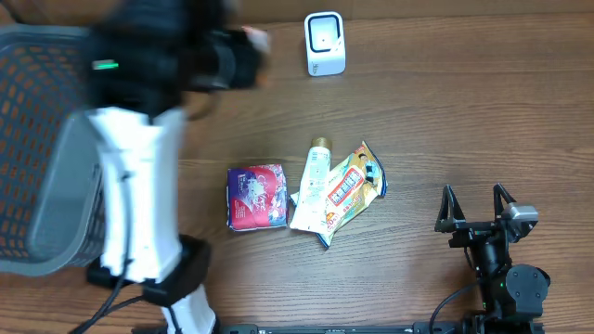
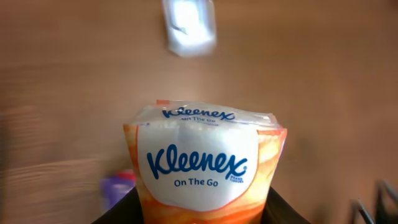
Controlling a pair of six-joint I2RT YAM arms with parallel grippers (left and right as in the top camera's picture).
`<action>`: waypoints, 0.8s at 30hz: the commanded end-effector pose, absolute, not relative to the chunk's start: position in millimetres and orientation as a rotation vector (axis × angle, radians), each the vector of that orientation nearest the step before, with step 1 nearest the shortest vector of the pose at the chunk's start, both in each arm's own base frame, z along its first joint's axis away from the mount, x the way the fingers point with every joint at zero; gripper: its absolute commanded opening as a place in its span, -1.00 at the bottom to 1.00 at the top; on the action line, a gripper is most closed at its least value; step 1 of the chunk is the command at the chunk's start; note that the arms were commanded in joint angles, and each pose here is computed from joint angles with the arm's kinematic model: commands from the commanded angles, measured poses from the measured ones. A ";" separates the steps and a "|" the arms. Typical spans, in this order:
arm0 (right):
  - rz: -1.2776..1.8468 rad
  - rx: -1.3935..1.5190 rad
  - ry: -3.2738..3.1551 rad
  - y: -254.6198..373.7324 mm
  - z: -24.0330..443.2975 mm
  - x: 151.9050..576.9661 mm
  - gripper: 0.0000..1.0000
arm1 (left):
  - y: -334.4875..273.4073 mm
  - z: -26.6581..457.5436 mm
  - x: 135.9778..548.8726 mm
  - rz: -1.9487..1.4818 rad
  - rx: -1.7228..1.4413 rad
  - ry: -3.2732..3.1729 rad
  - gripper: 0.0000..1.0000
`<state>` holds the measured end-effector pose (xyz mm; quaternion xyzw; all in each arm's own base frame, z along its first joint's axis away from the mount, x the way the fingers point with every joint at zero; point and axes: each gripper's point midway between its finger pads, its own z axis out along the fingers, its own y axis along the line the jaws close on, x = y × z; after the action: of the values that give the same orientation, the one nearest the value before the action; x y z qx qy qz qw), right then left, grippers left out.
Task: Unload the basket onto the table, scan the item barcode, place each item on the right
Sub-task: 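Carry the Kleenex pack out and drop it on the table pile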
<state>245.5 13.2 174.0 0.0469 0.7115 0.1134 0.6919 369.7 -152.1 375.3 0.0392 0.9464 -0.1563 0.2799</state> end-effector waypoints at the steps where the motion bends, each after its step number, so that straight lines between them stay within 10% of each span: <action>1: 0.238 0.108 1.587 11.0 171.7 245.9 1.00 | -221.8 327.2 356.6 -0.417 0.351 2.668 -0.23; 20: 0.238 0.108 1.587 11.0 171.7 245.9 1.00 | -301.3 95.0 373.1 0.389 1.211 2.783 -0.12; 24: 0.238 0.108 1.587 11.0 171.7 245.9 1.00 | -317.4 91.0 377.9 0.087 1.315 2.773 0.86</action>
<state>245.5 13.2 174.0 0.0469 0.7115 0.1134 0.6919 367.3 -317.1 90.7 0.3696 0.9249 0.0798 0.0400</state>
